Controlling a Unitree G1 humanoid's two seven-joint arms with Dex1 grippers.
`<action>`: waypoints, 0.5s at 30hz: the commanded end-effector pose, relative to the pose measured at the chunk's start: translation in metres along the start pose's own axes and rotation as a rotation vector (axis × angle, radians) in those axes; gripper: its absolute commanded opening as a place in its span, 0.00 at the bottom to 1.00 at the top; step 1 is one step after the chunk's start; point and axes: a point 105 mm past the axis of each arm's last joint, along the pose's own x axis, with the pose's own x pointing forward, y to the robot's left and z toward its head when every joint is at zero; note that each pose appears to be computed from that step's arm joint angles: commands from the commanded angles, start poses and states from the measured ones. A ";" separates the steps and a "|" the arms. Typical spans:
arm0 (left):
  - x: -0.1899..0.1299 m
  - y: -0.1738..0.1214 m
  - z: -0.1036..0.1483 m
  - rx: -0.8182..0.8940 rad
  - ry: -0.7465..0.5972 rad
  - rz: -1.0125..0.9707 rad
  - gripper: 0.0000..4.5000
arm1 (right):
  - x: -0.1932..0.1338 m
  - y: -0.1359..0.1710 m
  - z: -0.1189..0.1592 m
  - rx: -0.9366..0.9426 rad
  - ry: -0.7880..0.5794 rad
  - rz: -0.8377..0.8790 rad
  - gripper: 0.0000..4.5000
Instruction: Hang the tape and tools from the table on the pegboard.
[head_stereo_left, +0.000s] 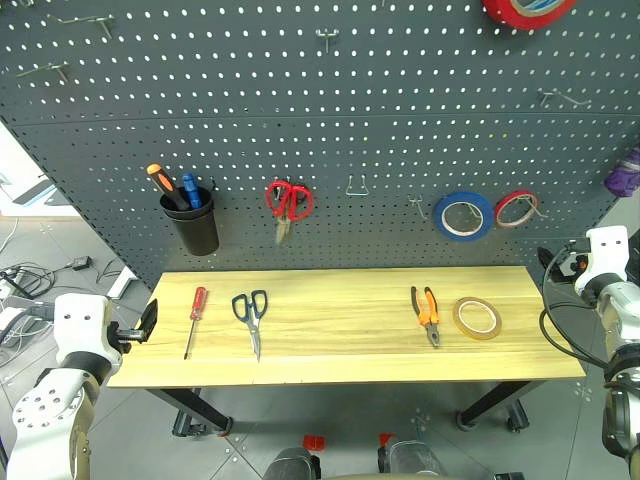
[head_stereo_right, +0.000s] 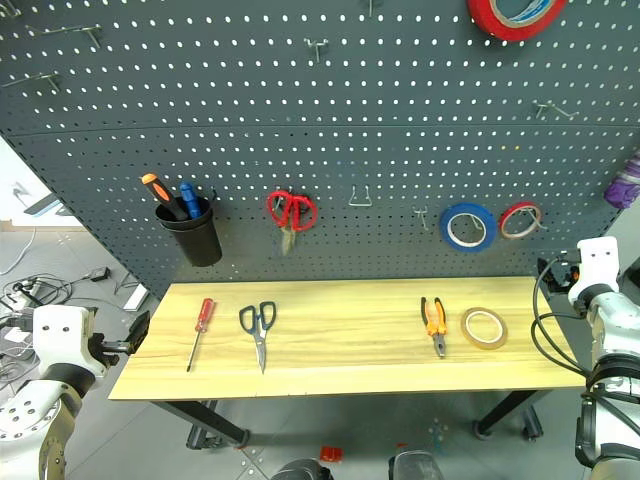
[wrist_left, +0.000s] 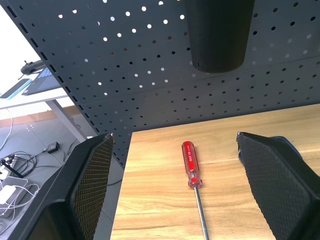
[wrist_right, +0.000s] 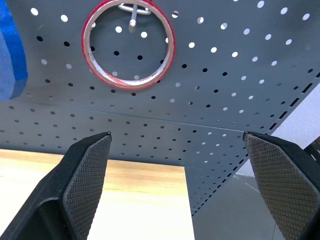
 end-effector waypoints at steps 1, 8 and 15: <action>-0.002 0.009 0.015 0.049 -0.051 0.025 0.92 | 0.003 -0.007 0.023 -0.018 -0.070 -0.020 1.00; -0.003 0.009 0.011 0.044 -0.034 0.028 0.92 | 0.005 0.000 0.022 -0.028 -0.070 0.005 1.00; -0.004 0.001 0.014 -0.033 -0.049 0.003 0.92 | 0.006 0.010 0.020 -0.055 -0.060 0.061 1.00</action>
